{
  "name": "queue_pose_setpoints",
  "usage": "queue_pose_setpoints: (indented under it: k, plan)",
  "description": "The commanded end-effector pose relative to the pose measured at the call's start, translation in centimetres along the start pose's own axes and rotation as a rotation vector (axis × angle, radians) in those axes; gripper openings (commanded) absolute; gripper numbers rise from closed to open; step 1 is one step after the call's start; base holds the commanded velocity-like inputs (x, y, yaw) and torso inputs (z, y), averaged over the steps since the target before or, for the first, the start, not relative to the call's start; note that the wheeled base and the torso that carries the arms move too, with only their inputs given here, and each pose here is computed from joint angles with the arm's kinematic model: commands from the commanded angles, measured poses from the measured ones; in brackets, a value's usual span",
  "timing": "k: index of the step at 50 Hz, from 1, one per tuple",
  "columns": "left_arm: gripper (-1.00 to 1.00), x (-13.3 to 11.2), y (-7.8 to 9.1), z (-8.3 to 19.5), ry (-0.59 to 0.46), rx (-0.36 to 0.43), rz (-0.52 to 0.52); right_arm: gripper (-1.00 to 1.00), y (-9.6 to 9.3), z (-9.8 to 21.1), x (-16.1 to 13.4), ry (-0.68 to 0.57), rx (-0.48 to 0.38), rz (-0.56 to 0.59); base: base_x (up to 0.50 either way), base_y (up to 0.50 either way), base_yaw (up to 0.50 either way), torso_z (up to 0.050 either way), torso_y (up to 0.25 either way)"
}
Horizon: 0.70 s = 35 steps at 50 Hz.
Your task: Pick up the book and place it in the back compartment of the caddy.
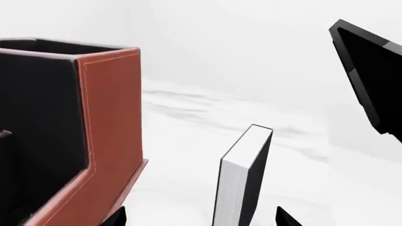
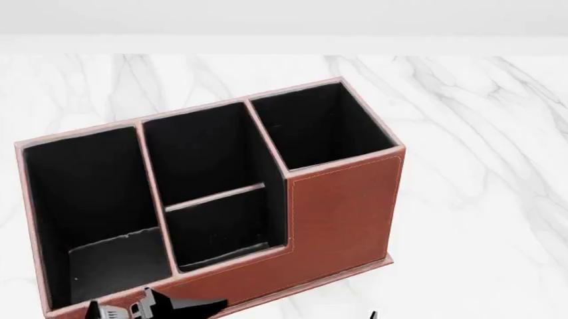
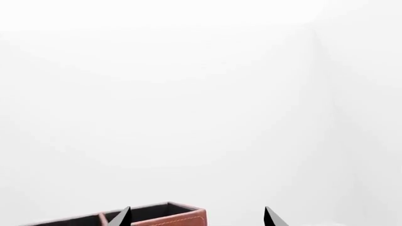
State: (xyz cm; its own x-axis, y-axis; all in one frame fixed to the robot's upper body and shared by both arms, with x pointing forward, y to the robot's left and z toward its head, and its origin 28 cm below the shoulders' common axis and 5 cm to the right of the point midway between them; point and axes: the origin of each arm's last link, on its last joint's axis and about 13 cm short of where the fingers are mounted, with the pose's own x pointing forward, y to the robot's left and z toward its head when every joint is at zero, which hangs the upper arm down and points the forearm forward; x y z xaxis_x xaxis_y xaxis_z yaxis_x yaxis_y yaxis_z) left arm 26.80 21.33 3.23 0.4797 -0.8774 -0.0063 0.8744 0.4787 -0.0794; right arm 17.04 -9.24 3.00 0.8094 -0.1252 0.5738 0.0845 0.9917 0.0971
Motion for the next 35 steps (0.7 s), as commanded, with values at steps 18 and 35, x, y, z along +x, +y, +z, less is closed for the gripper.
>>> queue_pose_setpoints:
  k: [18,35]
  plan:
    - [1.00,2.2,-0.2,-1.1,0.051,-0.012,-0.062,1.00,0.0,-0.1,0.0,0.003,0.002,0.000,0.00,0.00,0.00,0.000,0.000]
    - [1.00,3.8,0.3,-1.6,0.098,-0.008,-0.072,1.00,0.0,-0.1,0.0,0.001,0.000,0.001,0.00,0.00,0.00,0.000,0.000]
